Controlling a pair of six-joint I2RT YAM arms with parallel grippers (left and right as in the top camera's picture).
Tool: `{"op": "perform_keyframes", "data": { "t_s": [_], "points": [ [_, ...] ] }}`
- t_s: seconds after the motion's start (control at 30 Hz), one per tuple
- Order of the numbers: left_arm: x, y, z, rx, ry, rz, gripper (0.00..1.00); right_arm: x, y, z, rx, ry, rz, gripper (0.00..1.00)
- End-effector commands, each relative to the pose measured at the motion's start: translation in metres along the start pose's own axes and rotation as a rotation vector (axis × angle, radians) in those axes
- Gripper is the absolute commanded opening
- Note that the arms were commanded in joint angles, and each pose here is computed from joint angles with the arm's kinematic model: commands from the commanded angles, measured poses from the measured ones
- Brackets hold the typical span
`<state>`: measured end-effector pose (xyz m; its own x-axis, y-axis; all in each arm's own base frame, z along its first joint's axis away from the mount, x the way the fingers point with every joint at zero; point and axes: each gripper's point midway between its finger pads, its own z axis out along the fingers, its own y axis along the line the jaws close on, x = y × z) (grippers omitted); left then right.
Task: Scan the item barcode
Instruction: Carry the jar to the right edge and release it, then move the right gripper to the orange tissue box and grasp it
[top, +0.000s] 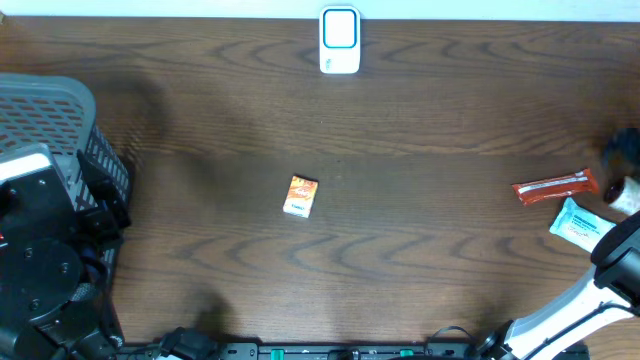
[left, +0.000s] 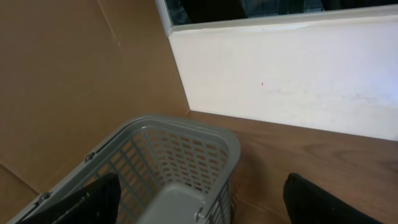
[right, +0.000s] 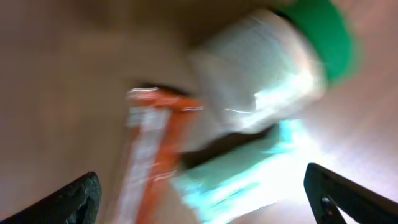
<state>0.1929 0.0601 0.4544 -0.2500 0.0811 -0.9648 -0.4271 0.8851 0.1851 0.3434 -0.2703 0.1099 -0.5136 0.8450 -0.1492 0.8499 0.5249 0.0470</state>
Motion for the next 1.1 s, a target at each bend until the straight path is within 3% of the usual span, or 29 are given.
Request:
{"op": "perform_keyframes", "data": {
  "t_s": [0.0,0.17,0.4,0.77,0.93,1.07],
  "points": [
    [0.001,0.001,0.001,-0.012,0.004,0.002,0.84,0.015,0.091,-0.084,-0.404,-0.024,-0.055,0.99],
    [0.001,0.001,0.001,-0.012,0.004,0.002,0.84,0.061,0.158,-0.141,-0.493,-0.101,-0.178,0.99],
    [0.001,0.001,0.001,-0.013,0.004,0.002,0.84,0.202,0.258,-0.179,-0.603,-0.03,-0.537,0.99],
    [0.001,0.001,0.001,-0.013,0.004,0.002,0.84,0.44,0.324,-0.149,-0.597,0.148,-1.08,0.99],
    [0.001,0.001,0.001,-0.012,0.004,0.002,0.84,0.502,0.326,-0.126,-0.554,0.163,-1.209,0.99],
    [0.001,0.001,0.001,-0.012,0.004,0.002,0.84,0.529,0.326,-0.094,-0.477,0.147,-1.275,0.99]
  ]
}}
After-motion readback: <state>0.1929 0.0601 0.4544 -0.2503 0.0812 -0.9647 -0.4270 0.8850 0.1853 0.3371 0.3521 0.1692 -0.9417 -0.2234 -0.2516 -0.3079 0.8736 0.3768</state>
